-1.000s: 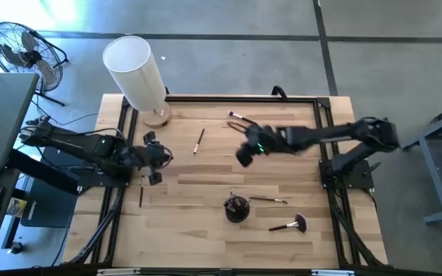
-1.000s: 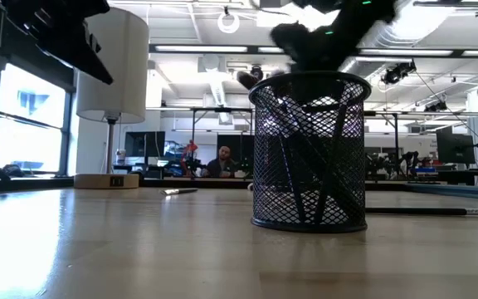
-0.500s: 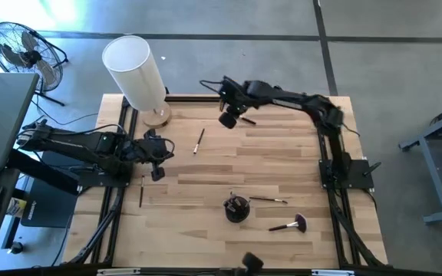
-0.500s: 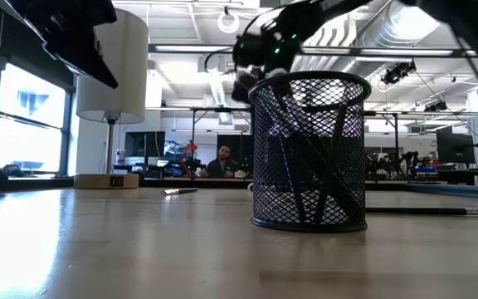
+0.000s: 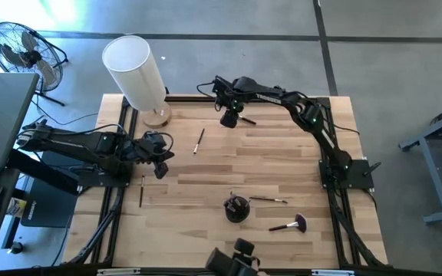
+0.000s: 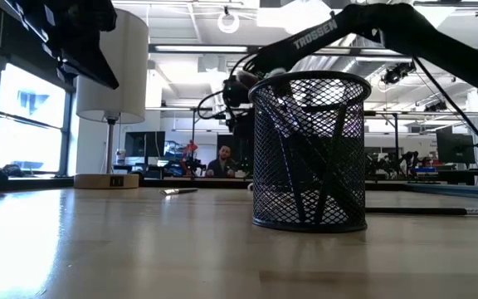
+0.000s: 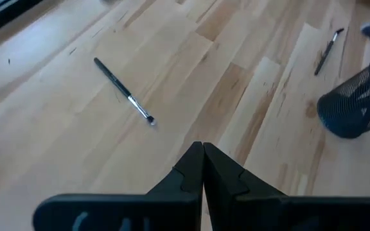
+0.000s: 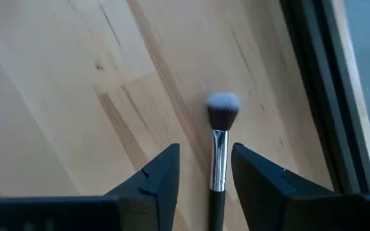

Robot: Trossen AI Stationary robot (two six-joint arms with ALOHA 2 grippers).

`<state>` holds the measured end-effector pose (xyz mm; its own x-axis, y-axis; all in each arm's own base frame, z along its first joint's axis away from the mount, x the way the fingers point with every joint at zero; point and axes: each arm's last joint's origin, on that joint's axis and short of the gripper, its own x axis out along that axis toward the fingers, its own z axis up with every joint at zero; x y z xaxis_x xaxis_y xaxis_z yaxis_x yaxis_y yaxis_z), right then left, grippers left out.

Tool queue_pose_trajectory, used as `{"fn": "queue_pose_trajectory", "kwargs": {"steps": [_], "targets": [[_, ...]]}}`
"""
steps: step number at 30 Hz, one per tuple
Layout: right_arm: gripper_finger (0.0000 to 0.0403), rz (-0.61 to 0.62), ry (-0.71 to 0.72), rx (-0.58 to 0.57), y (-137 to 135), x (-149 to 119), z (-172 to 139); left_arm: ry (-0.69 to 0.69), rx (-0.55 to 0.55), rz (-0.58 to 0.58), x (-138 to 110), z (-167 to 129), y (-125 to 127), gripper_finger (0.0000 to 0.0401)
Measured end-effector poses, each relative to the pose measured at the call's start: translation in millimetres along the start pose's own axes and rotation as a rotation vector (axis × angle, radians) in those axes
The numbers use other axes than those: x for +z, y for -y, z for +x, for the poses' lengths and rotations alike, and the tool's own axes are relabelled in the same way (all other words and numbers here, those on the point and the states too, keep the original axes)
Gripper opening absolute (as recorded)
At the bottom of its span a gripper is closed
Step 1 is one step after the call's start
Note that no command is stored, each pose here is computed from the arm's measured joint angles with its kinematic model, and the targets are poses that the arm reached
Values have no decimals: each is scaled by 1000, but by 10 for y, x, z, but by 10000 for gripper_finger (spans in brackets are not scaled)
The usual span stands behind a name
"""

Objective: Pick & Place Makeup Supplies
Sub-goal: Put the makeup brush into the black makeup holder

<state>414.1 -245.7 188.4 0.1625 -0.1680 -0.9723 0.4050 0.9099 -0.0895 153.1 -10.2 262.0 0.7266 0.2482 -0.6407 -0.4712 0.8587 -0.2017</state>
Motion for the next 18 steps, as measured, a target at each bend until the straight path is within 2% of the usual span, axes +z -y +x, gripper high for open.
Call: {"fn": "queue_pose_trajectory", "kwargs": {"steps": [11,14,18], "targets": [[134,-67,22,12,37,46,253,4,0,-118,11,27,18,1],[134,-60,-8,20,83,21,375,16,-10,-140,25,27,27,1],[133,-32,-3,62,207,-2,383,38,-27,-164,49,25,42,1]]}}
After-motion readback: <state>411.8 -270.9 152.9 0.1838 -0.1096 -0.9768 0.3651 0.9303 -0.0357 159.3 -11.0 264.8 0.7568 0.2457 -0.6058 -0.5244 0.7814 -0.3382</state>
